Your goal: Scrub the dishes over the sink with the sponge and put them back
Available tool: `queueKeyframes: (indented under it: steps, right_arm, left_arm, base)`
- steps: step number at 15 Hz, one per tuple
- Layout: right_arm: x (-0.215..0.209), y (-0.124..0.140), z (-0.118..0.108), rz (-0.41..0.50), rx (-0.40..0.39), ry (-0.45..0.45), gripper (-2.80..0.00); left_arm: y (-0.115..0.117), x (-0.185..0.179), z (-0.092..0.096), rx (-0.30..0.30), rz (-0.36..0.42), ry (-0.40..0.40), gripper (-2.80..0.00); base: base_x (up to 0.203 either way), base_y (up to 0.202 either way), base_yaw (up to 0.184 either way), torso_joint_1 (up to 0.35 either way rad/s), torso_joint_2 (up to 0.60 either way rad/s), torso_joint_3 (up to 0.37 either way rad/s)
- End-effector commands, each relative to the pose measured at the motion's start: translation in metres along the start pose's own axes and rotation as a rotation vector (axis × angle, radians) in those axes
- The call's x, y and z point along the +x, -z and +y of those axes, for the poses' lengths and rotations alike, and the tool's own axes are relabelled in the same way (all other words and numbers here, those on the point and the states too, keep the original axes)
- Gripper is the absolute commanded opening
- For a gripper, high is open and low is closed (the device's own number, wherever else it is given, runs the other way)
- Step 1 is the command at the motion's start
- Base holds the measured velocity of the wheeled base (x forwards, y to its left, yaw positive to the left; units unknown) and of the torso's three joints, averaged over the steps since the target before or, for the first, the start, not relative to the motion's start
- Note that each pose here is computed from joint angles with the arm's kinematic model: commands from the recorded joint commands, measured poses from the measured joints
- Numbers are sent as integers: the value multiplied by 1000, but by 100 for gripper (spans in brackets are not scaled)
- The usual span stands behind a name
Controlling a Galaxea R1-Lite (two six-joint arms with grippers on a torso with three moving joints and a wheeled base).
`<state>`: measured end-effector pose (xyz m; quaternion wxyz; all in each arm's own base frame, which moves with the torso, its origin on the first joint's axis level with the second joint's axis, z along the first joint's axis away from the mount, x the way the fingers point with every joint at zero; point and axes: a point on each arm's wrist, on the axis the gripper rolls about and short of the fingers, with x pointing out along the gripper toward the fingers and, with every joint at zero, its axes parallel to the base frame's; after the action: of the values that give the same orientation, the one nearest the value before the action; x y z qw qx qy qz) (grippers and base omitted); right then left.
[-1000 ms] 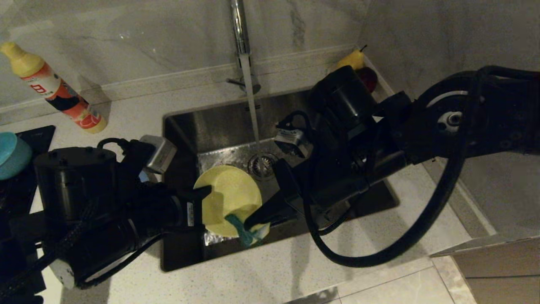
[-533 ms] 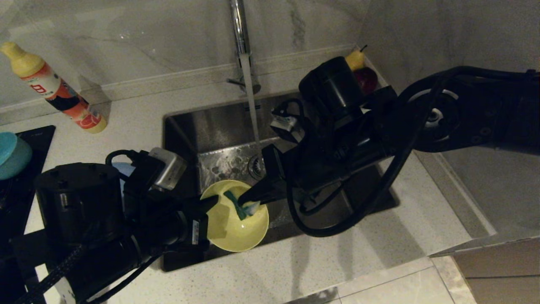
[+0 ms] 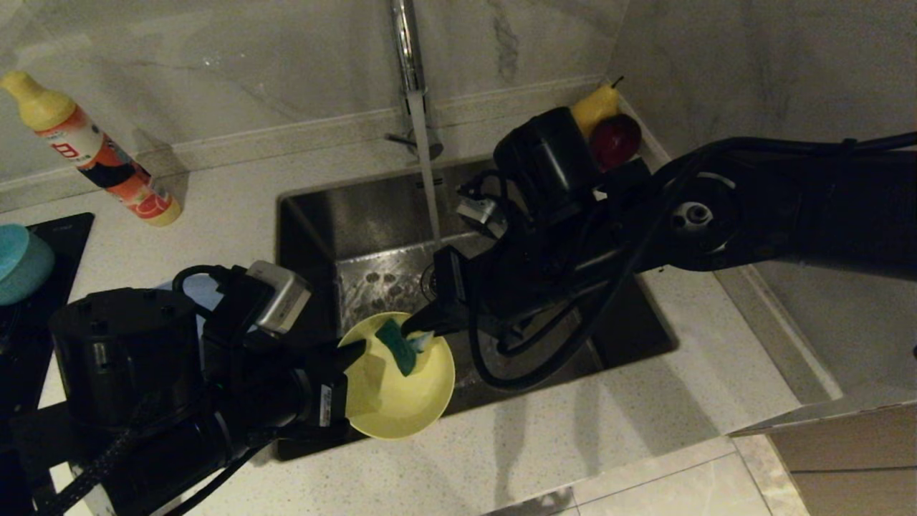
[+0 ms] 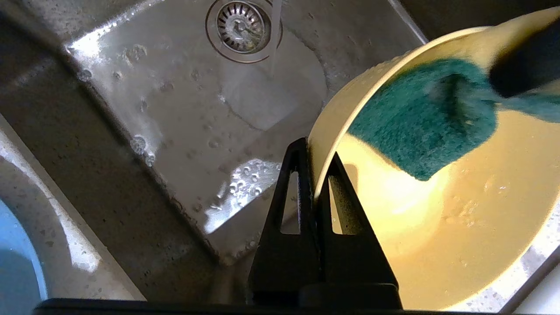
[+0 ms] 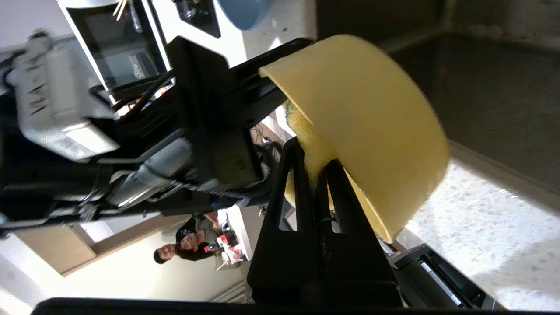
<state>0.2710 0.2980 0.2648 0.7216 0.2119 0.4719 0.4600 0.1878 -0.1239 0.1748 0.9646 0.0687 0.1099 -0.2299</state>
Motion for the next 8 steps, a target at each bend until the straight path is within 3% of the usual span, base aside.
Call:
queueKeyframes:
  steps: [1, 3, 8]
  right_arm:
    - [9, 1, -5, -2, 12, 38, -280]
    - [13, 5, -2, -20, 1, 68, -280]
    - [12, 18, 17, 5, -28, 45, -280]
  left_arm:
    - [0, -1, 0, 0, -5, -2, -280]
    - [-2, -1, 1, -1, -9, -22, -280]
    - [3, 5, 1, -5, 16, -45, -280]
  base:
    - [0, 0, 0, 0, 0, 0]
    - [0, 0, 0, 0, 0, 0]
    - [0, 0, 0, 0, 0, 0]
